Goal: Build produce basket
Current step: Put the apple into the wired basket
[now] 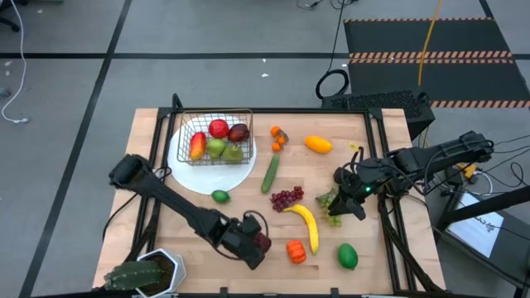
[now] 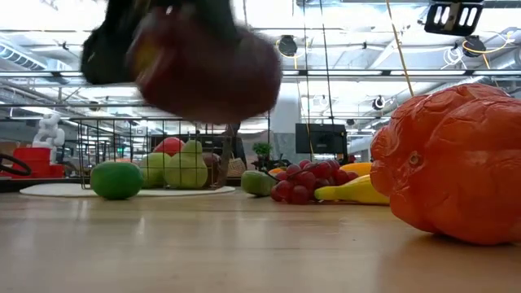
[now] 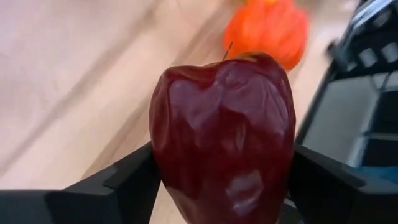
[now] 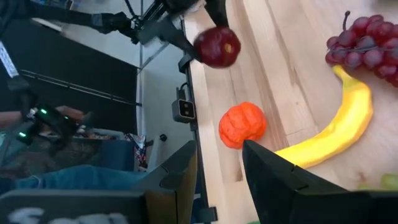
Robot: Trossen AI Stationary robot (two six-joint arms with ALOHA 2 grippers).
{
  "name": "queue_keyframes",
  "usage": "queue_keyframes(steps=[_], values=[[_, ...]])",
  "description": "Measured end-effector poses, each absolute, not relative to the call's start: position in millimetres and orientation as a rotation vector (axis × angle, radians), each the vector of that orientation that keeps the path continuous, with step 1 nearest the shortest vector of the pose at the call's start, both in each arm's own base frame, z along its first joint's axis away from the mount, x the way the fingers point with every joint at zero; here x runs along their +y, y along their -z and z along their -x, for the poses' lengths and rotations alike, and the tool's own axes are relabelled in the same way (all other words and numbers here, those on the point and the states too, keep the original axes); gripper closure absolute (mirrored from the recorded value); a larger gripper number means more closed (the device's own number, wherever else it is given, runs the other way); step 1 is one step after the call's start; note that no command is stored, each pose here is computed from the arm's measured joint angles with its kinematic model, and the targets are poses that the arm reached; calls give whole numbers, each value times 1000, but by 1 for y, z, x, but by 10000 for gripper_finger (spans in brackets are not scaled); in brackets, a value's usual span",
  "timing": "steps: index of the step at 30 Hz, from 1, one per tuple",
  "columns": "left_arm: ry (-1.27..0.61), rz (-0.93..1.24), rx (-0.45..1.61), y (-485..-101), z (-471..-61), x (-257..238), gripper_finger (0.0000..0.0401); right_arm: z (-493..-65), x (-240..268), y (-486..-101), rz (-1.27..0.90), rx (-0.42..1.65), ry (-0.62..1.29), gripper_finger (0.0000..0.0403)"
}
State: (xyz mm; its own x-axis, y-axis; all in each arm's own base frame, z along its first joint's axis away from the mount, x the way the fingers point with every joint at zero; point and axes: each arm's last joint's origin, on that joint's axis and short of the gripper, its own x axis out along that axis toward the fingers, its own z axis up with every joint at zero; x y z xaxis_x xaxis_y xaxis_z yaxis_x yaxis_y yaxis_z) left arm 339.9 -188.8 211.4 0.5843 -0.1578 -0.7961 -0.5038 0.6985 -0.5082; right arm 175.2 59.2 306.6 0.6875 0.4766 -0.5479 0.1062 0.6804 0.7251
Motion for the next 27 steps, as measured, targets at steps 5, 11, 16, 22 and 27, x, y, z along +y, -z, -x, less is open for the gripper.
queue_keyframes(steps=[5,11,16,22,27], values=[[-200,832,841,-256,-333,-164,109,-171,61,-309,-776,796,-267,280],[-137,920,630,-313,-322,-130,133,-166,63,-312,-742,767,-282,280],[-141,945,404,-356,-308,-99,114,-164,63,-315,-748,742,-289,280],[-171,847,175,-395,-286,-68,103,-163,61,-316,-692,703,-262,280],[-208,739,64,-416,-269,-43,115,-164,58,-316,-674,689,-240,280]])
